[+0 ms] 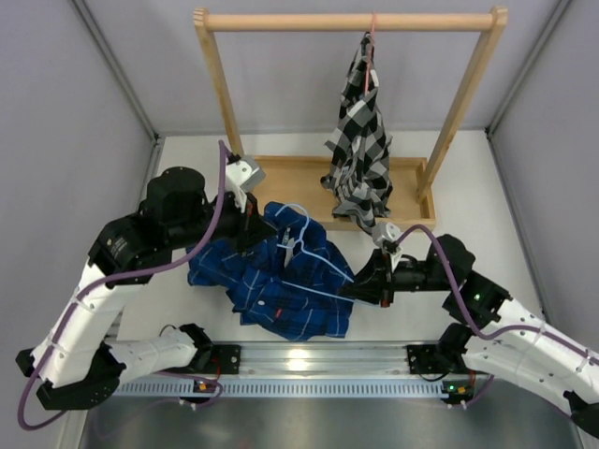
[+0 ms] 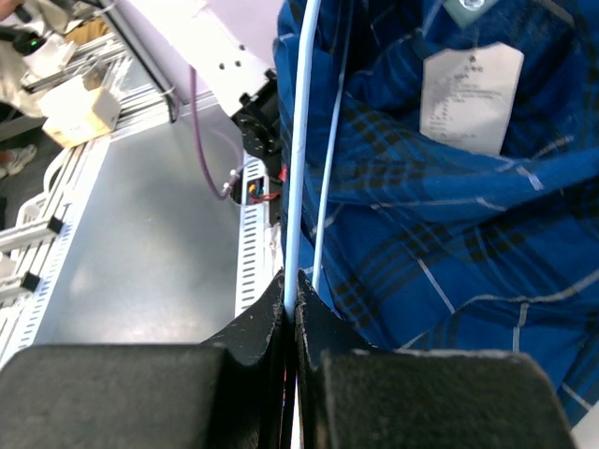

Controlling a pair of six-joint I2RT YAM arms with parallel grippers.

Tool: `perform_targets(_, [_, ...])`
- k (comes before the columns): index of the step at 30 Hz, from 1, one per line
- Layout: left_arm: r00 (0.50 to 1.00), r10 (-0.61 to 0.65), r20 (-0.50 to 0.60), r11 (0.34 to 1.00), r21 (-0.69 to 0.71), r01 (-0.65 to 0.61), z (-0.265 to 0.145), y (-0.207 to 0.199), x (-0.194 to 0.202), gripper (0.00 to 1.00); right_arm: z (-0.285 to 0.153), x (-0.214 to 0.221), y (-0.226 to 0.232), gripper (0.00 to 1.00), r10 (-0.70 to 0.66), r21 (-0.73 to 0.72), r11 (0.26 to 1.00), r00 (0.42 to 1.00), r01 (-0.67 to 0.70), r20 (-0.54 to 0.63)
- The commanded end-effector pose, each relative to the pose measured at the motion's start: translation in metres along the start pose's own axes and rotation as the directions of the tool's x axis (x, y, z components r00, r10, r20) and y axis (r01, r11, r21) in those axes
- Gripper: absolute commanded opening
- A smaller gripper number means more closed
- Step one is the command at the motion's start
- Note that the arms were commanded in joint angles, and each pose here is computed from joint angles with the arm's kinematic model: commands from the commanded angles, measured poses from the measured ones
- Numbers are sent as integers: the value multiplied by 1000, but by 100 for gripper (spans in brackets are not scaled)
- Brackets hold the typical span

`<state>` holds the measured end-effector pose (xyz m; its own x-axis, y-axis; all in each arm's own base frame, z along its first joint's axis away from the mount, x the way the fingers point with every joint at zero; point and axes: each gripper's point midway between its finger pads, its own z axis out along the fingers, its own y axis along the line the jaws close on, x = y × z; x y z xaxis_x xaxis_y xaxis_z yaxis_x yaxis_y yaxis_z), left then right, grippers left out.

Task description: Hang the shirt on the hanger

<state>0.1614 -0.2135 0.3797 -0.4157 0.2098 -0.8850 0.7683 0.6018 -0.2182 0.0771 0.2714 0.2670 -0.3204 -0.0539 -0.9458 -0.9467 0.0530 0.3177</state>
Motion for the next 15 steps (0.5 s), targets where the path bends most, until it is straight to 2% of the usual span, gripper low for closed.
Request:
perform_targets(1, [997,80,18,977,196,-82,-11,-35,-7,0,0,-36,26,0,-162,-125,976,979,177,120])
perform_targets(4, [994,106,39,948,299,-113,-21,-56,-9,0,1,-37,27,0,-162,-128,975,977,180,139])
perform_targets(8, [990,124,63,956,260,-136,-24,-51,-14,0,-12,-57,23,0,-219,-22,973,943,232,249])
perform_targets(15, [993,119,13,968,221,-119,-4,-46,-10,0,-11,-75,0,0,-198,116,978,940,172,278])
